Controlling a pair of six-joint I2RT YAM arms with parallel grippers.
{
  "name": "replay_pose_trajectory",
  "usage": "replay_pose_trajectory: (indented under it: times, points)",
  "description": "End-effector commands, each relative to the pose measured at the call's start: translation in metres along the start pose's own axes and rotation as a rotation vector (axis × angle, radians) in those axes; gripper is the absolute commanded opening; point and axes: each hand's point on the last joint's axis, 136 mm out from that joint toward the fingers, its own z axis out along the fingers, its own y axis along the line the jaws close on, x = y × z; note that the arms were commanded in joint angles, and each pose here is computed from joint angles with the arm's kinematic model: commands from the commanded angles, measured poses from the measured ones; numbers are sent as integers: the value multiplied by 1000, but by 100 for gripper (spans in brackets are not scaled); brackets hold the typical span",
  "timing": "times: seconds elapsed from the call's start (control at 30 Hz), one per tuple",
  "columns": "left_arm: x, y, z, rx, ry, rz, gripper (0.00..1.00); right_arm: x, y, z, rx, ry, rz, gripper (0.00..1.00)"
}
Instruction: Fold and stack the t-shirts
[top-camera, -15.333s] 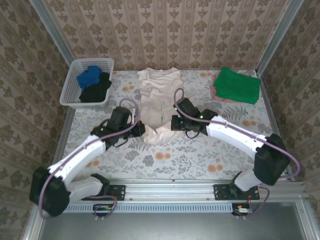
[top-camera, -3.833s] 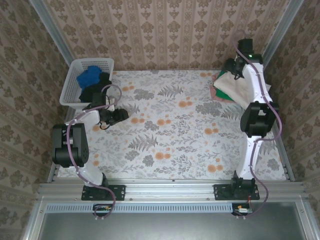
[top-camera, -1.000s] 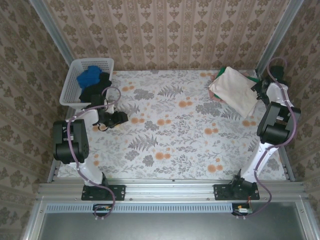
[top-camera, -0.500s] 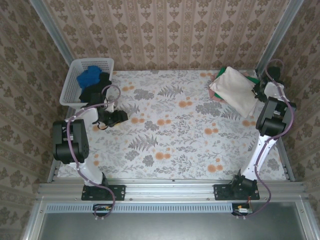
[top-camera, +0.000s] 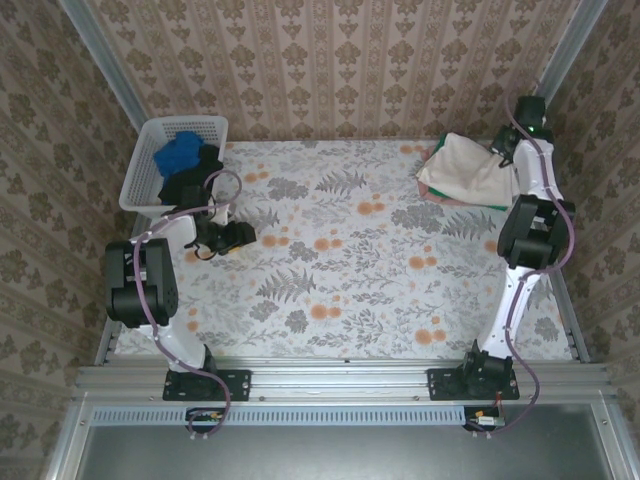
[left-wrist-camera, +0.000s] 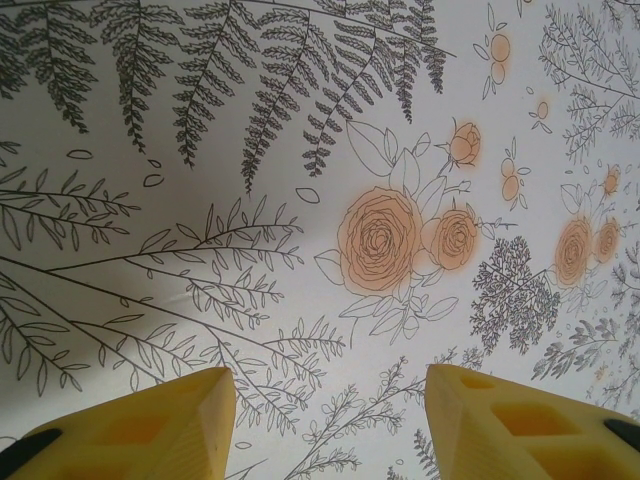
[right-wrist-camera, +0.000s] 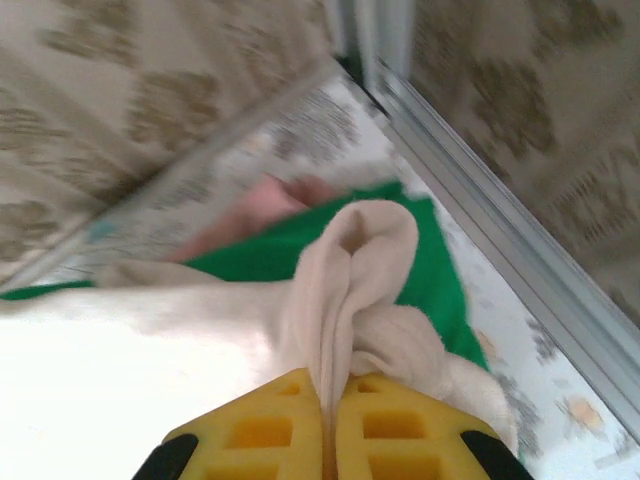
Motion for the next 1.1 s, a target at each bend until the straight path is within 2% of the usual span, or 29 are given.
replay_pose_trajectory:
  times: [0.0,0.17,0.23,0.27,0.33,0.37,0.5,0.6,0.63,0.7,0.9,1.07]
  points:
    - [-4,-7,-2,18,-1,34,54,-6,8,8,5,-11,-116,8]
    - [-5,-5,-1,18,7,28,54,-34,11,23,-31,-108,-93,8]
    - [-5,-5,-2,17,11,28,54,-35,8,34,-41,-96,-92,12]
    - [-5,-6,-2,17,9,30,54,-31,3,41,-28,-74,-83,19]
    - [-5,-5,-2,15,6,29,54,-19,-8,55,7,-31,-71,22]
    - [-6,-5,-2,14,5,28,54,-14,-13,63,10,-17,-66,27]
    - [-5,-6,-1,21,13,26,54,3,-29,77,24,41,-39,51]
    - [-5,-6,-2,18,13,27,54,1,-35,65,45,56,-32,58]
    - [-6,-7,-2,19,13,28,54,-3,-37,57,57,52,-30,63]
    - [-7,-8,-3,22,9,29,54,-14,-41,36,79,38,-19,79]
    - [-9,-15,-6,34,-10,44,54,-32,-34,-24,120,-41,-26,87]
    - [-11,-19,-8,44,-34,54,55,6,22,-42,-13,5,-51,83]
